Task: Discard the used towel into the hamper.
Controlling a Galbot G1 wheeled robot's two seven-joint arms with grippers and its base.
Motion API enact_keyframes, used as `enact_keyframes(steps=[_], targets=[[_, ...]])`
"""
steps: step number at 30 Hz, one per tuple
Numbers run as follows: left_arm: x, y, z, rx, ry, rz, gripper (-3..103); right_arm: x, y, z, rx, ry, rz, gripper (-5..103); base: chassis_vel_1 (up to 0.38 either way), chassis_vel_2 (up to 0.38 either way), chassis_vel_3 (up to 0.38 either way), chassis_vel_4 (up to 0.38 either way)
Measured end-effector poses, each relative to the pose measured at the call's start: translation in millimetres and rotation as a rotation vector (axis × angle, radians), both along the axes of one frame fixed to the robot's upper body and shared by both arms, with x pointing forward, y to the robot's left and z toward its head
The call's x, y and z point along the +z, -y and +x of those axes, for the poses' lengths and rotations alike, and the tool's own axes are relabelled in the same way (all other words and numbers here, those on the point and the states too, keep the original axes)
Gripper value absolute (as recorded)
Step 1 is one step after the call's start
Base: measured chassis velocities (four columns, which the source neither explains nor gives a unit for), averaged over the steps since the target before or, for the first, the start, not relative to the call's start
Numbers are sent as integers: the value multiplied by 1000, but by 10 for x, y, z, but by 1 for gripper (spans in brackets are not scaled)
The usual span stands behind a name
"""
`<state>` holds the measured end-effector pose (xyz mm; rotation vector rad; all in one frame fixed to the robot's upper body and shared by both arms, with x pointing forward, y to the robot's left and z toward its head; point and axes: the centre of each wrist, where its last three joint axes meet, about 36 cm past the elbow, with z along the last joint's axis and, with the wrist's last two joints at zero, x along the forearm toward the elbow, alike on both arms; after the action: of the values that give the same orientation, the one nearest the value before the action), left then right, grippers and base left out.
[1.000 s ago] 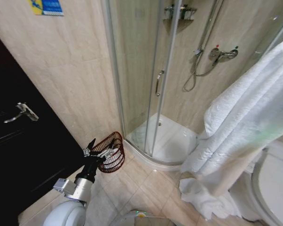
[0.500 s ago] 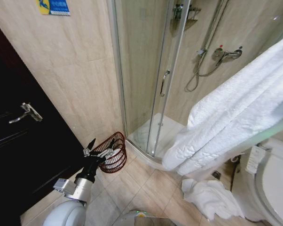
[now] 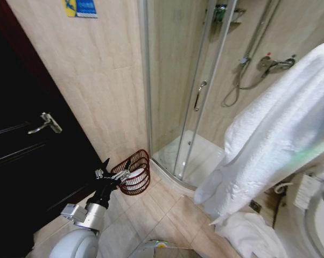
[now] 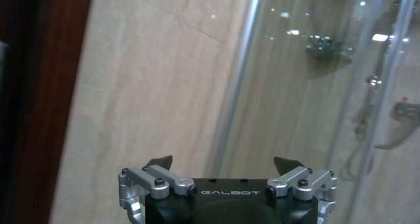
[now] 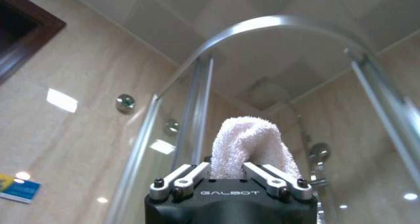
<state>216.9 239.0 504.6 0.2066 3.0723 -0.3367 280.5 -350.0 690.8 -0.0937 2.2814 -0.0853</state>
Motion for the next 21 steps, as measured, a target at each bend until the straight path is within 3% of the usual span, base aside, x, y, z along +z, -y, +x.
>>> enact_keyframes(steps=[21], targets=[[0, 0, 0, 0, 0, 0, 100, 8, -7, 6, 8, 8, 3, 8, 115, 120, 114, 116]])
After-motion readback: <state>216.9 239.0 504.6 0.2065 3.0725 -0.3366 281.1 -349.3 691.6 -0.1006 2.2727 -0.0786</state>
